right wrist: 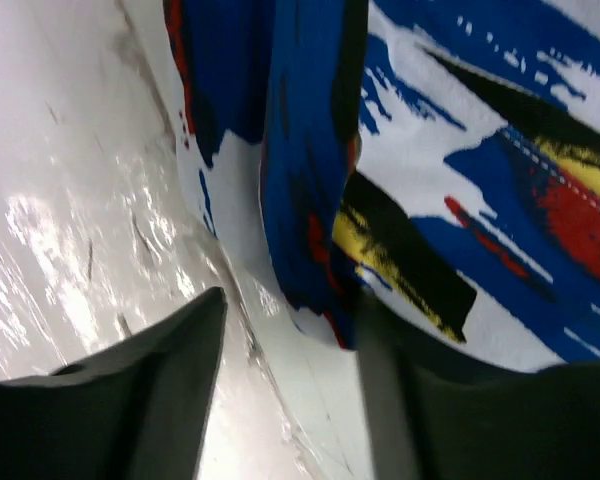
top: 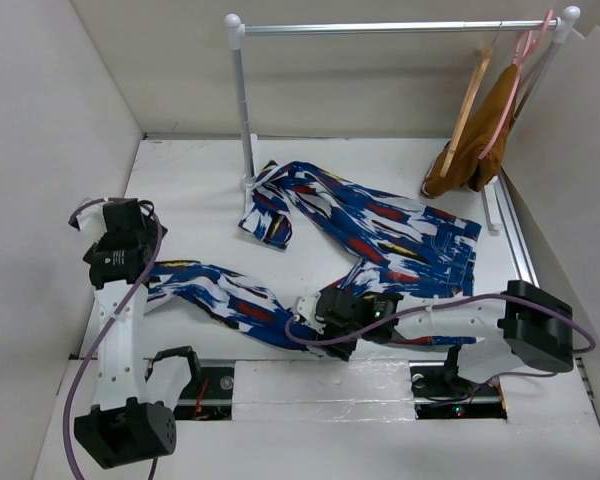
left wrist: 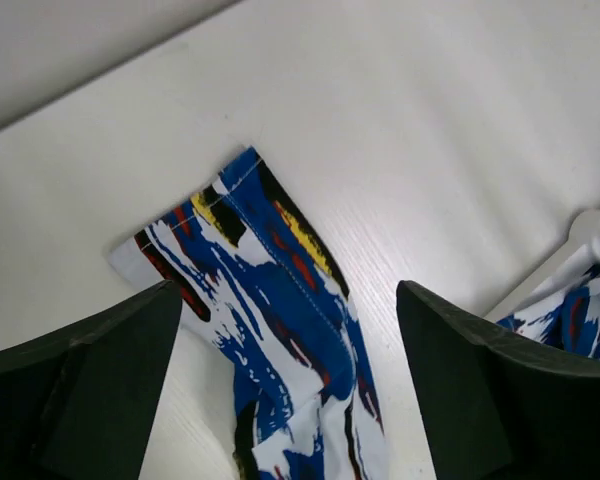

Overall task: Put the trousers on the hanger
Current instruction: Flatten out the trousers at the center of the board.

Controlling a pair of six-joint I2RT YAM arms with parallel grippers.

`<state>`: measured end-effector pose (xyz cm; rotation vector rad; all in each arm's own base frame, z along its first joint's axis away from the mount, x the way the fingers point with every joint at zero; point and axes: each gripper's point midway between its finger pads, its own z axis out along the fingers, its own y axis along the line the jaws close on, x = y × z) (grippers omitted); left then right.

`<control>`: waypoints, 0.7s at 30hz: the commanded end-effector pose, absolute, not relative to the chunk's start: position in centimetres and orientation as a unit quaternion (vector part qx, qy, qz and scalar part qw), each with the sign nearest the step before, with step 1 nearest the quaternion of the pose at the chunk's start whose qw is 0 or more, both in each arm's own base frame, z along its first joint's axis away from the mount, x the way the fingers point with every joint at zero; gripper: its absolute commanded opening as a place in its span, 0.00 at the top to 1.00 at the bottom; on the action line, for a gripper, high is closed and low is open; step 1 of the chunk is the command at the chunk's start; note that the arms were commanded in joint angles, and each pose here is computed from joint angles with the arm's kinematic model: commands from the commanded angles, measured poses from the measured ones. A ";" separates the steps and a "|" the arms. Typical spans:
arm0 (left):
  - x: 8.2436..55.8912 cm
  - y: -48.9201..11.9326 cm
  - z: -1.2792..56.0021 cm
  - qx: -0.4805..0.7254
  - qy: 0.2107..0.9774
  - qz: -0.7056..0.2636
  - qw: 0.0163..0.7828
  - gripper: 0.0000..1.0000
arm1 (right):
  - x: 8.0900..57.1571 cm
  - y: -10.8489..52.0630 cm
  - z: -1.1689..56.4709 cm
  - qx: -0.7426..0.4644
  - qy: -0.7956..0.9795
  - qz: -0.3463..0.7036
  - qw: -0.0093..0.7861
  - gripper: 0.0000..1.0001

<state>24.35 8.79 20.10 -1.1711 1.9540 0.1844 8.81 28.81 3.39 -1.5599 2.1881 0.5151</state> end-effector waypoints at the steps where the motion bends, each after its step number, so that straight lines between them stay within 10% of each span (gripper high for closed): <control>1: 24.3 10.7 24.1 -0.473 0.744 0.111 0.459 0.14 | 8.9 27.9 4.9 -0.554 0.790 0.169 0.202 0.38; 7: 28.7 7.0 23.8 -0.355 0.806 0.015 0.474 0.23 | 12.5 26.7 10.3 -0.472 0.814 0.198 0.274 0.26; 9: 30.2 3.8 22.1 -0.307 0.829 -0.020 0.466 0.27 | 15.2 24.6 11.8 -0.408 0.840 0.179 0.310 0.47; 11: 31.3 1.0 20.7 -0.274 0.847 -0.030 0.454 0.28 | 16.8 22.4 12.3 -0.355 0.860 0.161 0.329 0.97; 15: 33.1 -9.4 17.2 -0.162 0.891 -0.074 0.418 0.28 | 19.5 15.9 13.5 -0.198 0.902 0.130 0.361 1.00; 21: 36.4 -18.9 12.6 -0.036 0.925 -0.061 0.372 0.24 | 19.3 7.7 13.0 -0.037 0.923 0.076 0.375 0.30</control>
